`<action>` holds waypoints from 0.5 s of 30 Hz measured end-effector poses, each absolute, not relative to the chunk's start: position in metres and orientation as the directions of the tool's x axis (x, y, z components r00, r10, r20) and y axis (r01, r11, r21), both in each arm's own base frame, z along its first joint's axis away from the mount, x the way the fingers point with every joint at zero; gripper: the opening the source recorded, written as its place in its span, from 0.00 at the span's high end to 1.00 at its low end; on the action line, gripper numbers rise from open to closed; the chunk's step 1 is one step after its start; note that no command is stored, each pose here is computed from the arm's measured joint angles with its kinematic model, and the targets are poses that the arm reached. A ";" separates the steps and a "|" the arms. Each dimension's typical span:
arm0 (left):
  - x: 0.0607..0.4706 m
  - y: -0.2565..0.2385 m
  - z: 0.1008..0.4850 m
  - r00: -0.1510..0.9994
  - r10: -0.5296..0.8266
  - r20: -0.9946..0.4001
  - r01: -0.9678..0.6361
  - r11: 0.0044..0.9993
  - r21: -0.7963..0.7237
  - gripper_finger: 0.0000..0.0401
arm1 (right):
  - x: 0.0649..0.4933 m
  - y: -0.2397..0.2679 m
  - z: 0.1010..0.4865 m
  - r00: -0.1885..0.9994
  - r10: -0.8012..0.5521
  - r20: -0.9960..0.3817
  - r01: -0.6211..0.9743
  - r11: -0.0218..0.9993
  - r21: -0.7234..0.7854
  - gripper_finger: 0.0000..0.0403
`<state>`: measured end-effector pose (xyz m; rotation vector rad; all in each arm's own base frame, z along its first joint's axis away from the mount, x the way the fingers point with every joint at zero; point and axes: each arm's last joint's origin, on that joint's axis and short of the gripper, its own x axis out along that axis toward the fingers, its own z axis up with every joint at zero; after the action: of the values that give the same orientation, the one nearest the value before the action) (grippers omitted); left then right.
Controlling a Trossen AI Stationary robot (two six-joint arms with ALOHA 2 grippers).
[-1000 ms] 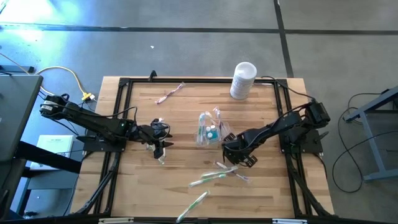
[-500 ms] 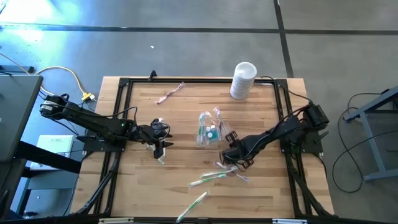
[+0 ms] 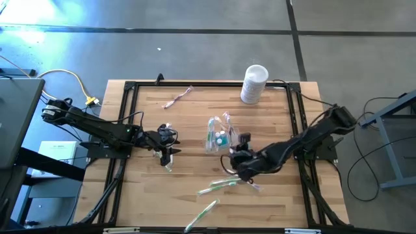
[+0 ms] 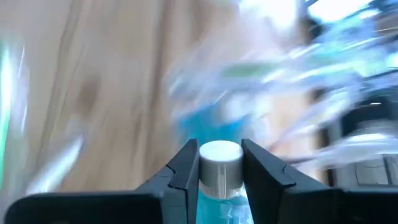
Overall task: Pick & Place toothbrushing station
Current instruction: Put the blue mouthwash bottle into the transparent organizer
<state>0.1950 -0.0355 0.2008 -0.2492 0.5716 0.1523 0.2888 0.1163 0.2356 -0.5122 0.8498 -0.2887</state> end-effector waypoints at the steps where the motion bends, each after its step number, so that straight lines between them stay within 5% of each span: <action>1: 0.195 -0.035 0.201 0.831 0.073 -0.551 -0.209 0.960 -0.187 0.55 | 0.290 0.117 0.244 0.671 -0.443 -0.594 0.105 0.850 -0.515 0.79; 7: 0.196 -0.036 0.202 0.837 0.072 -0.542 -0.208 0.959 -0.192 0.55 | 0.296 0.115 0.263 0.809 -0.466 -0.358 0.382 0.880 -0.283 0.79; 15: 0.195 -0.036 0.201 0.835 0.073 -0.545 -0.217 0.954 -0.205 0.55 | 0.295 0.111 0.226 0.832 -0.541 -0.125 0.545 0.839 -0.007 0.79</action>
<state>0.1955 -0.0356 0.2015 -0.2650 0.5629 0.1552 0.2954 0.1107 0.2265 0.0297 0.1239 -0.5755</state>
